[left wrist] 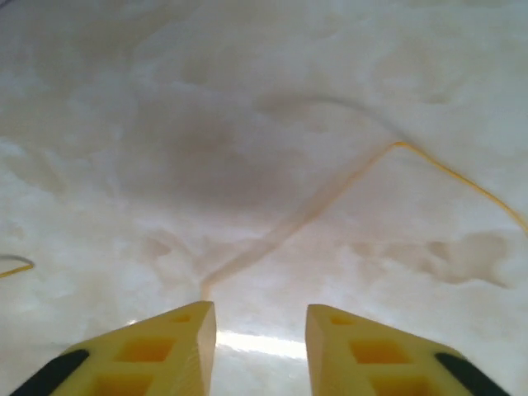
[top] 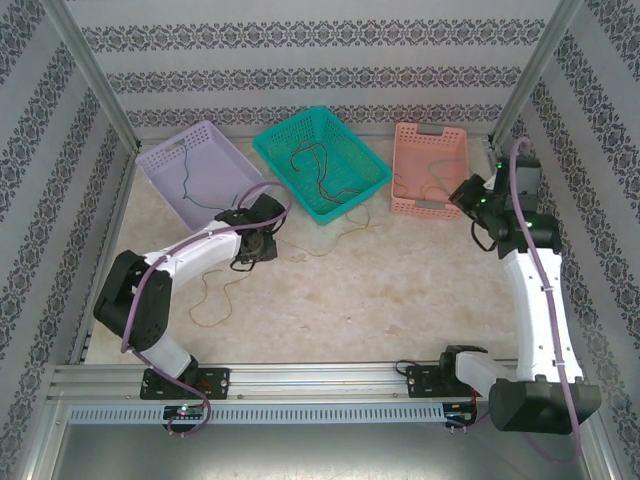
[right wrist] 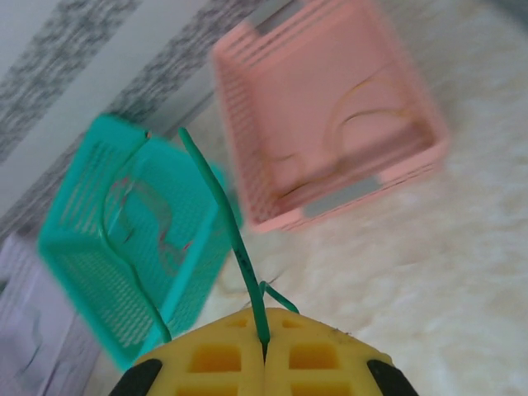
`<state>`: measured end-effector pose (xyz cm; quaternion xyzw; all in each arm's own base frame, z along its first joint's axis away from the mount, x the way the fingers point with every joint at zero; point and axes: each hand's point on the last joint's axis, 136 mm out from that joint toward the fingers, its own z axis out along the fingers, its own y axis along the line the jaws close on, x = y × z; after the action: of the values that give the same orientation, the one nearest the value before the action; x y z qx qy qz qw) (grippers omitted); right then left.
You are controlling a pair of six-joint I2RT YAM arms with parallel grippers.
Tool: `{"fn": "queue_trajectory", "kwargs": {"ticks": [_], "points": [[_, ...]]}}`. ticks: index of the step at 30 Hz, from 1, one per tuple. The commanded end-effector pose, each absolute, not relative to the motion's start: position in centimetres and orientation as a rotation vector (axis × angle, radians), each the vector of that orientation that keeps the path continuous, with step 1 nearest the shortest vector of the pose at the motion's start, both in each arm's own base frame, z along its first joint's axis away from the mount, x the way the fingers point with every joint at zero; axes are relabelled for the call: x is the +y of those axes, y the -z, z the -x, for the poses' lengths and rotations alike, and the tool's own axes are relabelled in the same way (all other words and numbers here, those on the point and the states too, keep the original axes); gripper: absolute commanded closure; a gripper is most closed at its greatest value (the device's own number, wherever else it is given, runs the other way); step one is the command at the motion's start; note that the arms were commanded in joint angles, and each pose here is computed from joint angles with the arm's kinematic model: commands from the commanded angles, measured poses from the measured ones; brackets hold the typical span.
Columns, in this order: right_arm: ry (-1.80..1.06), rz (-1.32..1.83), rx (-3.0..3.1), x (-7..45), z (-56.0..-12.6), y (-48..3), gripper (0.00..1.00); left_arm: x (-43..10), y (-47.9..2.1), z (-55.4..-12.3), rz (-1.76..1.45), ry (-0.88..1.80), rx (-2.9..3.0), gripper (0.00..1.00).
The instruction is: Untangle the cables
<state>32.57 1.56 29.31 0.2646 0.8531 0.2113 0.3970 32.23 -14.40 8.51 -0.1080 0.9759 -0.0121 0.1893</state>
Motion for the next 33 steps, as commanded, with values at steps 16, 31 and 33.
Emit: {"fn": "queue_trajectory", "kwargs": {"ticks": [16,31,33], "points": [[-0.738,0.204,2.444,18.8,-28.2,-25.7,1.0,-27.3,-30.1,-34.0,-0.187,0.973,2.353,0.4],[-0.787,0.343,2.447,22.5,-27.6,-26.0,1.0,-29.1,-26.2,-31.4,-0.451,1.017,2.489,0.46],[-0.801,0.344,2.448,22.6,-27.5,-26.0,1.0,-28.9,-25.6,-31.7,-0.429,0.999,2.494,0.49]]}}
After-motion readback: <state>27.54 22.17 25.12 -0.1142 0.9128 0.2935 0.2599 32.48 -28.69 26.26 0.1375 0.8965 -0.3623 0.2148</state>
